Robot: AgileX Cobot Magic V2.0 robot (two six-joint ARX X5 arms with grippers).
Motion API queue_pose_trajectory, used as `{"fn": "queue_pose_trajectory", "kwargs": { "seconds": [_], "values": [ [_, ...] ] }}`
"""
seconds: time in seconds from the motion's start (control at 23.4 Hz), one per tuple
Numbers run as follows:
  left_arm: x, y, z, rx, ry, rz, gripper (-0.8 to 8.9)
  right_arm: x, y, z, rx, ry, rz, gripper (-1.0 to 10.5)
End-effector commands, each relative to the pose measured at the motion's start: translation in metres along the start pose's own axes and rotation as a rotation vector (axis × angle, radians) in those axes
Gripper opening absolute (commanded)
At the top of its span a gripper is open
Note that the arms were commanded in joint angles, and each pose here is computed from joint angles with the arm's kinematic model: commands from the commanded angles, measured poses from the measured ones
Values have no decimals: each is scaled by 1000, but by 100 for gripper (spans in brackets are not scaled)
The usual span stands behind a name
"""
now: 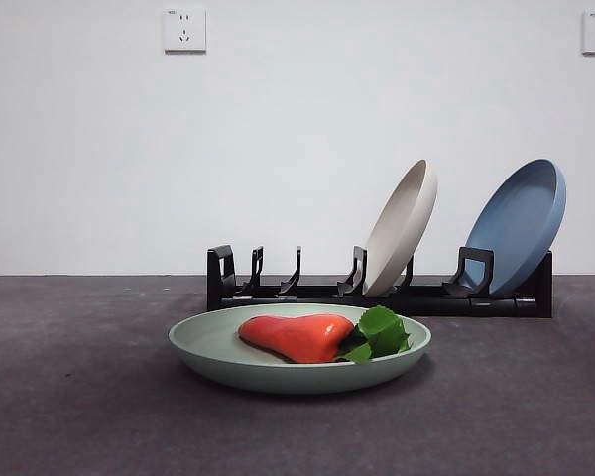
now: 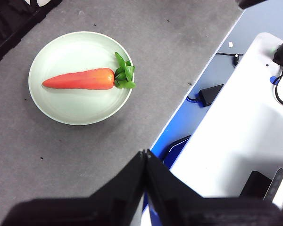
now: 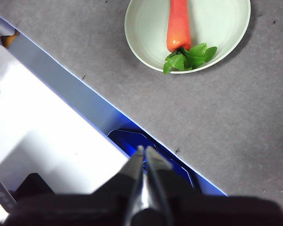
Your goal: Take the green plate from the plate rack,put the plate on the table,take the carrot from the table,put the carrot in the plate
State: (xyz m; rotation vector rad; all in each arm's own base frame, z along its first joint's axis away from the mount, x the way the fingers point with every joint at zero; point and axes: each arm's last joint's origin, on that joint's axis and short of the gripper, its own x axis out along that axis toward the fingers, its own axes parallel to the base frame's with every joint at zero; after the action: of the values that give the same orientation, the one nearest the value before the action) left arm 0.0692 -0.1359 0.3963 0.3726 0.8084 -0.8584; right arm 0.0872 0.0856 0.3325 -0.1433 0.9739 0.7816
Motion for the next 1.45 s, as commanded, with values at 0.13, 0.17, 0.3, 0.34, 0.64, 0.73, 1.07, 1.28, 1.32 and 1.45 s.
{"fn": "queue_pose_trajectory", "kwargs": {
  "seconds": [0.13,0.17,0.3,0.34,0.64,0.73,1.07,1.28,1.32,1.45],
  "values": [
    [1,0,-1,-1,2,2,-3,1,0,-1,5,2,0,1],
    [1,0,-1,-1,2,2,-3,1,0,-1,5,1,0,1],
    [1,0,-1,-1,2,2,-3,1,0,-1,5,2,0,1],
    [1,0,-1,-1,2,2,-3,1,0,-1,5,2,0,1],
    [1,0,-1,0,2,3,-3,1,0,-1,5,2,0,1],
    [1,2,2,-6,-26,47,-3,1,0,-1,5,2,0,1],
    [-33,43,32,134,-556,245,-3,1,0,-1,5,2,0,1],
    [-52,78,20,135,-871,305,-3,1,0,-1,5,2,-1,1],
    [-53,82,14,141,-906,328,-3,1,0,-1,5,2,0,1],
    [-48,92,-13,136,-969,433,-3,1,0,-1,5,2,0,1]
  ]
}}
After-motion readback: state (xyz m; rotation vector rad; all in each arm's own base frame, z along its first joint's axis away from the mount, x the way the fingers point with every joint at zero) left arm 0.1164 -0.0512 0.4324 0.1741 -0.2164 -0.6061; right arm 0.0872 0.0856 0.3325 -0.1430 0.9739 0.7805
